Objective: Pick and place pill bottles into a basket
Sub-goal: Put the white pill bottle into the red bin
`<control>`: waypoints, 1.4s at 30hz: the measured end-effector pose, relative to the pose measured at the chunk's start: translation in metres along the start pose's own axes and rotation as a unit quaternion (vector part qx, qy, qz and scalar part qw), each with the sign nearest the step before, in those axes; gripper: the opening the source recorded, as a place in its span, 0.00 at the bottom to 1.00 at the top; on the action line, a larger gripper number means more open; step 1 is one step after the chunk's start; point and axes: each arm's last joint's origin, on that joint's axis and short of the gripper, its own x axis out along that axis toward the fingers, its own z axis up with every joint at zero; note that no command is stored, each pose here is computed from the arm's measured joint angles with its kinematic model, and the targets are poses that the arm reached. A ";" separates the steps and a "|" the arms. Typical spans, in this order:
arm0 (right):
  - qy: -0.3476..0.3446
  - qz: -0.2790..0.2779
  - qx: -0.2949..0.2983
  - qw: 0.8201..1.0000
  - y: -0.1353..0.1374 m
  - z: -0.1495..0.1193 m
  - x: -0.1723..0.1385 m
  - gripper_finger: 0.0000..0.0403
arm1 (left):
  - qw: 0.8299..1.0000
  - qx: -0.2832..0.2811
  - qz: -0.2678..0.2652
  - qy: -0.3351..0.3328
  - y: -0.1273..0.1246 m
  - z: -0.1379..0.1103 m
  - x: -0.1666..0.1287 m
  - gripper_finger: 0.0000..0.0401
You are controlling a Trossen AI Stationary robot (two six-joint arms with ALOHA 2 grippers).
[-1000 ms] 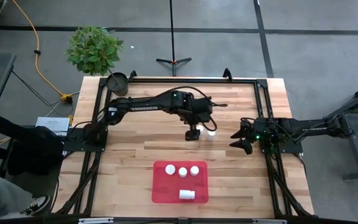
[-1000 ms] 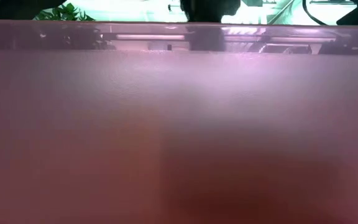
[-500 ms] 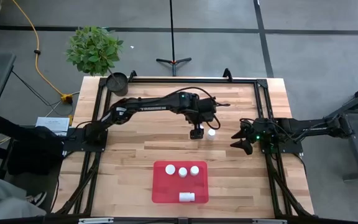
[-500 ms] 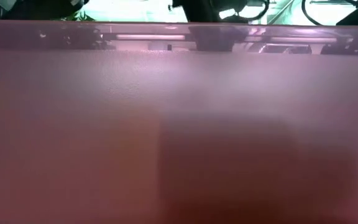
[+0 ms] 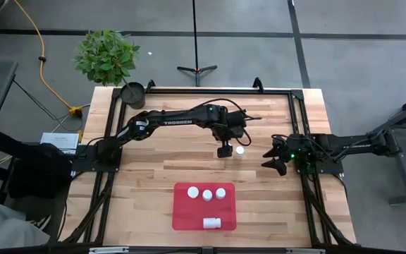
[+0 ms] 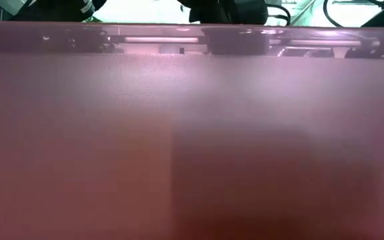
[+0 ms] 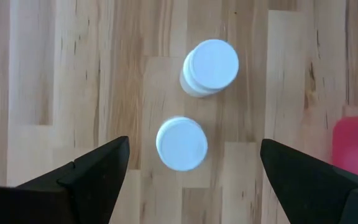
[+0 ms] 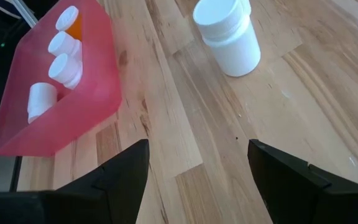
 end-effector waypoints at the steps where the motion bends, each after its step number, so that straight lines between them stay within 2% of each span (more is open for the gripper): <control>1: 0.000 0.000 0.000 1.000 0.000 0.000 0.000 0.65 | 1.000 0.000 0.000 -0.002 0.000 0.000 0.000 0.99; 5: 0.000 0.000 0.000 1.000 0.000 0.000 0.000 0.65 | 1.000 0.000 0.000 -0.007 0.000 0.001 0.001 0.99; 13: 0.000 0.000 0.000 1.000 0.000 0.000 0.000 0.65 | 1.000 -0.010 -0.013 0.025 0.007 -0.004 0.026 0.99; 16: 0.003 -0.002 0.004 1.000 0.000 -0.001 0.000 0.65 | 1.000 -0.010 -0.017 0.003 0.008 0.001 0.028 0.99; 30: 0.003 -0.002 0.004 1.000 0.000 -0.001 0.000 0.65 | 0.998 -0.008 -0.033 0.057 0.012 -0.010 0.048 0.99; 42: 0.006 -0.004 0.004 1.000 -0.001 -0.001 0.000 0.65 | 0.999 -0.006 -0.036 0.039 0.011 -0.007 0.053 0.99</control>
